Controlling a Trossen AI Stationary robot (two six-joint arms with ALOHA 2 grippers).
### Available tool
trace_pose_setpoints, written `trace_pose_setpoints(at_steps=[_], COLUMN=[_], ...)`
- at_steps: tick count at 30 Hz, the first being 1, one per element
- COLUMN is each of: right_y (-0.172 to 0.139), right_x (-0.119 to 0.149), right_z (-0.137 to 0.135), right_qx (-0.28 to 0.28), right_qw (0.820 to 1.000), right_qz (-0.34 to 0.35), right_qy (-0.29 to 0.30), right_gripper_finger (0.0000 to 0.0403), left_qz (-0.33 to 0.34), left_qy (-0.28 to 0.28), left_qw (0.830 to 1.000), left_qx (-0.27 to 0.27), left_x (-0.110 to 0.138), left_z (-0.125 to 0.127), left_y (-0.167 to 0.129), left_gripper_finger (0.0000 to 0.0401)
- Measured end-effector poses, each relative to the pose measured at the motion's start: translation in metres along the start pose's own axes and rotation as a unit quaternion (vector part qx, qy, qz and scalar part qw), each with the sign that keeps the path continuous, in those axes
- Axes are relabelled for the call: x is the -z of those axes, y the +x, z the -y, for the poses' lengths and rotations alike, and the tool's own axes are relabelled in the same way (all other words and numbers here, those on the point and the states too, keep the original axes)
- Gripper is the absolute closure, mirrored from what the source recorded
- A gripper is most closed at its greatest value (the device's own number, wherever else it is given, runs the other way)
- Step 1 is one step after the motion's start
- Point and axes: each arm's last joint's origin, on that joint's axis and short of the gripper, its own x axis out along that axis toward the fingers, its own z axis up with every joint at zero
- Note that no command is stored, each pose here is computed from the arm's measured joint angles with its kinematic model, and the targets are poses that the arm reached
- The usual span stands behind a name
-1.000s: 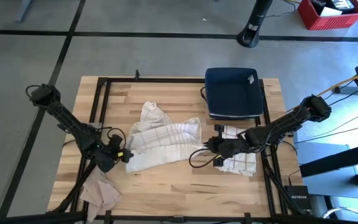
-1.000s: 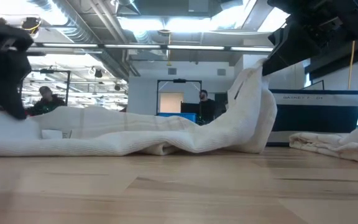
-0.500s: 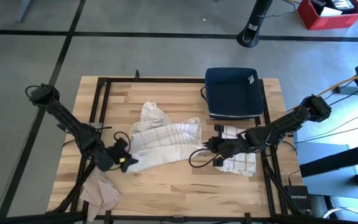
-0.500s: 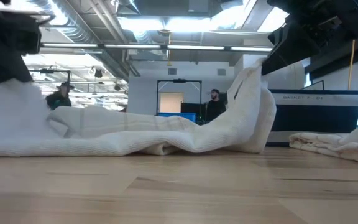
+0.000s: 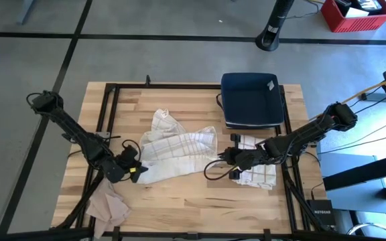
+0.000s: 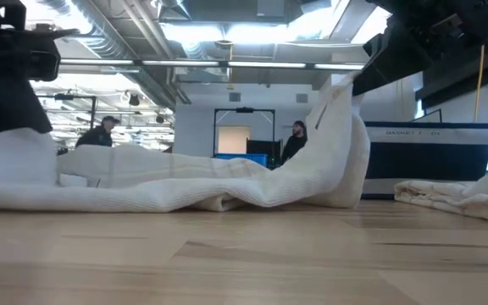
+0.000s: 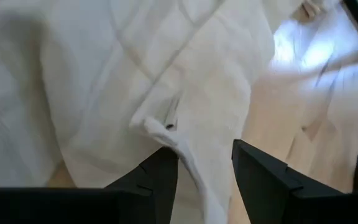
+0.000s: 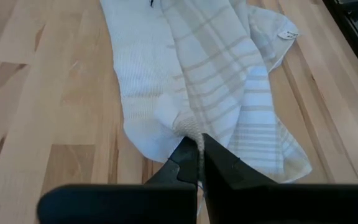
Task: Fold towel
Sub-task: Fold the white plaid towel
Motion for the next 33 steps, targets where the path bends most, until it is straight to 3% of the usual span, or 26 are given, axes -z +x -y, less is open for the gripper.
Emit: trace_pose_setpoints(at_steps=[4,10,14,18,21,25,28,33], right_y=[0.000,0.000,-0.001,-0.016,-0.032,-0.060,-0.080,-0.112], right_x=[0.000,0.000,0.000,-0.017,-0.033,-0.060,-0.080,-0.114], right_z=[0.000,0.000,0.000,0.005,0.013,0.025,0.034,0.057], right_qx=[0.000,0.000,0.000,0.006,0.042,0.082,0.130,0.196], right_qw=[1.000,1.000,1.000,1.000,0.999,0.996,0.989,0.974], right_qz=[-0.001,-0.002,-0.002,-0.007,-0.011,0.017,0.050,0.098], right_qy=[-0.001,-0.003,-0.007,-0.010,-0.025,-0.042,-0.052,-0.058], right_gripper_finger=[0.0395,0.0395,0.0395,0.0395,0.0395,0.0395,0.0395,0.0395], left_qz=[0.002,0.001,0.012,0.031,0.061,0.164,0.243,0.331], left_qy=[0.014,0.052,0.074,0.122,0.175,0.257,0.324,0.396], left_qw=[1.000,0.998,0.997,0.992,0.983,0.952,0.913,0.845], left_qx=[-0.009,-0.025,-0.029,-0.006,-0.009,-0.027,-0.049,-0.138], left_x=[-0.001,0.000,-0.003,-0.023,-0.047,-0.083,-0.110,-0.148], left_z=[-0.002,-0.005,-0.001,0.031,0.057,0.089,0.111,0.130], left_y=[0.001,0.001,-0.002,-0.022,-0.050,-0.089,-0.118,-0.165], left_gripper_finger=[0.0289,0.0391,0.0397,0.0399,0.0399,0.0400,0.0400,0.0400])
